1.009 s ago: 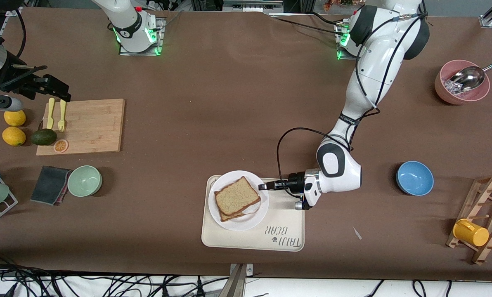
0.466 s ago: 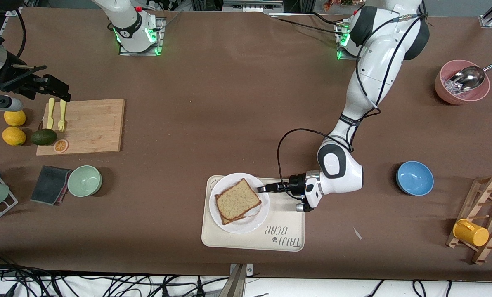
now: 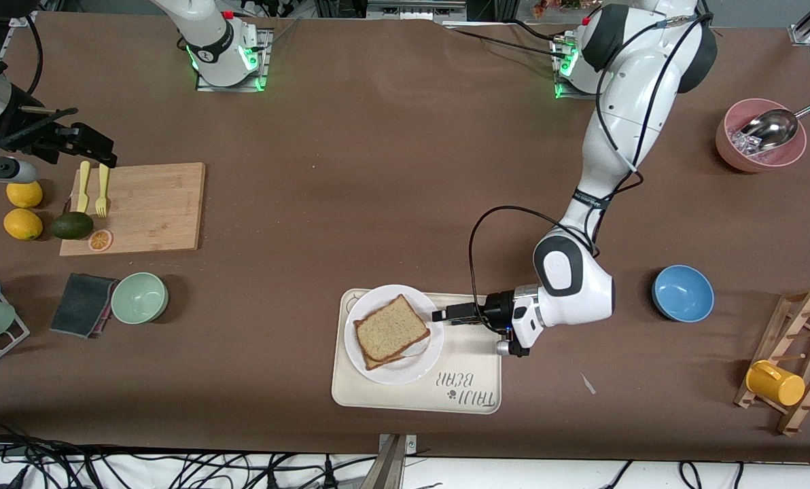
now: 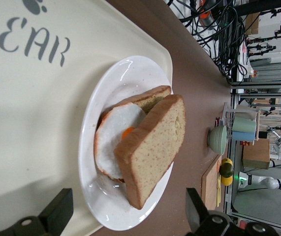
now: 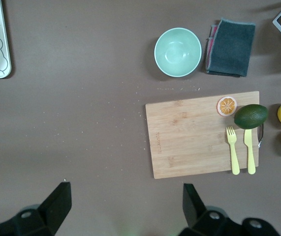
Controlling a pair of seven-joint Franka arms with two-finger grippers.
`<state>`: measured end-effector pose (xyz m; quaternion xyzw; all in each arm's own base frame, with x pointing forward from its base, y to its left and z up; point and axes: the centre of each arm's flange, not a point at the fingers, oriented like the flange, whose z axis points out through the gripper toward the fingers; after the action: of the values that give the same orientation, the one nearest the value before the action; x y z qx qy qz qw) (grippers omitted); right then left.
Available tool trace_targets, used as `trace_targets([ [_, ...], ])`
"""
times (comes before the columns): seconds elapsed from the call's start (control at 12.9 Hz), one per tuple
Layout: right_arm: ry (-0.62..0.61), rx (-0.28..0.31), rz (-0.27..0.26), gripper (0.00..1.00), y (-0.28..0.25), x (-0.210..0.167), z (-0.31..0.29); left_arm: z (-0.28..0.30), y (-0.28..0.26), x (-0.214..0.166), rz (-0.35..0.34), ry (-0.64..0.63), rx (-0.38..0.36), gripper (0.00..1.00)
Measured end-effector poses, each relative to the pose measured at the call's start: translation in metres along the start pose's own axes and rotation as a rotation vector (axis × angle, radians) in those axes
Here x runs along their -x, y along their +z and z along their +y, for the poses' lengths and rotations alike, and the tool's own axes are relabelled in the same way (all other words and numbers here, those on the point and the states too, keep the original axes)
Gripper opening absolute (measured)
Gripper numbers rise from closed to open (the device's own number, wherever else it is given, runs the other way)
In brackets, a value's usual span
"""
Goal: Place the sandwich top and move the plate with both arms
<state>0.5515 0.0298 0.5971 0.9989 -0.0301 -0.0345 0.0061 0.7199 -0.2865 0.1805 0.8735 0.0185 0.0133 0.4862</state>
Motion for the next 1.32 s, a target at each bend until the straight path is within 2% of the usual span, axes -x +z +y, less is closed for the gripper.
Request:
trace_targets([
  [0.54, 0.000, 0.000, -0.001, 1.00, 0.000, 0.000, 0.000, 0.048, -0.077, -0.011, -0.159, 0.273, -0.334, 1.00],
  [0.7, 0.000, 0.000, -0.002, 1.00, 0.000, 0.000, 0.000, 0.074, -0.103, -0.011, -0.188, 0.318, -0.436, 1.00],
  [0.85, 0.000, 0.000, -0.002, 1.00, 0.001, 0.000, 0.000, 0.105, -0.135, -0.004, -0.230, 0.325, -0.564, 1.00],
  [1.01, 0.000, 0.000, -0.002, 1.00, 0.001, 0.000, 0.000, 0.137, -0.162, 0.011, -0.280, 0.280, -0.677, 1.00],
  [1.32, 0.000, 0.000, -0.002, 1.00, 0.001, 0.000, 0.000, 0.201, -0.212, 0.045, -0.273, 0.151, -0.868, 1.00],
])
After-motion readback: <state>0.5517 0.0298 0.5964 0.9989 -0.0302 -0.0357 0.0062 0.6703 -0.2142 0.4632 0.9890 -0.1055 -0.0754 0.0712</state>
